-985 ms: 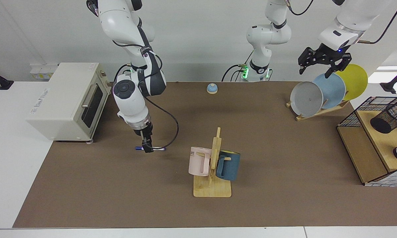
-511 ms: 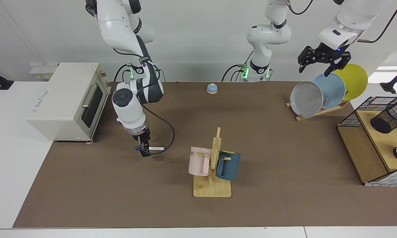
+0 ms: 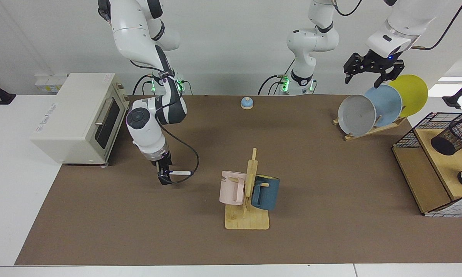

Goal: Put markers into pen holder
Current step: 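Lower the open right gripper over the marker's middle, then close the right gripper on the white marker, then lift the marker with the right gripper while the left gripper approaches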

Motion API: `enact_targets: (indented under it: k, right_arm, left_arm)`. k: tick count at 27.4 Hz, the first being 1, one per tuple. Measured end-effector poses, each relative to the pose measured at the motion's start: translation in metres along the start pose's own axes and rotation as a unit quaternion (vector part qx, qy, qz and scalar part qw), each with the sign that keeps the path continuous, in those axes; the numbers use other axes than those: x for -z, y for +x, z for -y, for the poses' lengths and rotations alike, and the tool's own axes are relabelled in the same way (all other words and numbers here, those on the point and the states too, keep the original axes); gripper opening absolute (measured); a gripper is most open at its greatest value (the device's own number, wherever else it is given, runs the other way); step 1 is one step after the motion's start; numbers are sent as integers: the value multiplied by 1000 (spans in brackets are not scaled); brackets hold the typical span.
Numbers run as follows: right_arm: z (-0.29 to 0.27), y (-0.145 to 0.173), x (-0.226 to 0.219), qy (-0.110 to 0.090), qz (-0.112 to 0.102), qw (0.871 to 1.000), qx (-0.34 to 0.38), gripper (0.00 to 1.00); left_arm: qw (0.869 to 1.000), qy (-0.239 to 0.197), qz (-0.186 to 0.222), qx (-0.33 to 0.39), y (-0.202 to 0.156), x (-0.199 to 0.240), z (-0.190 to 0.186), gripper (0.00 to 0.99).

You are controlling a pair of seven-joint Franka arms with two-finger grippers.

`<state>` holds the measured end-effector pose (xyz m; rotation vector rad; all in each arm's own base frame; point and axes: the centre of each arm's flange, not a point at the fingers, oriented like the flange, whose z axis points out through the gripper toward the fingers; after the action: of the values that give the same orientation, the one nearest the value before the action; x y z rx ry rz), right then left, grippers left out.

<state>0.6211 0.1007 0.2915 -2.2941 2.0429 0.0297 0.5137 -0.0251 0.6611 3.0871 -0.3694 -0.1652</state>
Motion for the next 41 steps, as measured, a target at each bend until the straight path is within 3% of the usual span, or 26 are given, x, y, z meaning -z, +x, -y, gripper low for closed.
enact_targets:
  k: [8, 9, 10, 14, 16, 20, 23, 32, 41]
  right_arm:
    - [-3, -3, -7, -4, 1, 1000, 2, 859]
    - [-3, -3, -7, -4, 1, 1000, 2, 815]
    - [-4, -3, -7, -4, 1, 1000, 2, 705]
    - [-3, -3, -5, -3, 1, 1000, 2, 515]
    - [-3, -4, -4, -2, 1, 1000, 3, 366]
    - [-3, -4, -4, -1, 1, 1000, 3, 313]
    - [-3, -4, -3, -1, 1, 1000, 3, 163]
    - [1, -3, 11, -2, 0, 1000, 2, 163]
    - [7, -12, 108, -14, -6, 1000, 9, 163]
  left_arm:
    - [1000, 0, 1, -1, 0, -1, -1, 991]
    - [1000, 0, 1, -1, 0, -1, -1, 991]
    - [1000, 0, 1, -1, -1, -1, -1, 991]
    - [1000, 0, 2, -1, -2, -2, -1, 991]
    - [1000, 0, 2, 0, -2, -2, -1, 991]
    - [1000, 0, 1, 0, -3, -1, -1, 991]
    - [1000, 0, 1, 0, -3, 0, -1, 991]
    - [1000, 0, -1, 3, -5, 1, 1, 991]
    - [1000, -2, 8, 7, -8, 0, 4, 991]
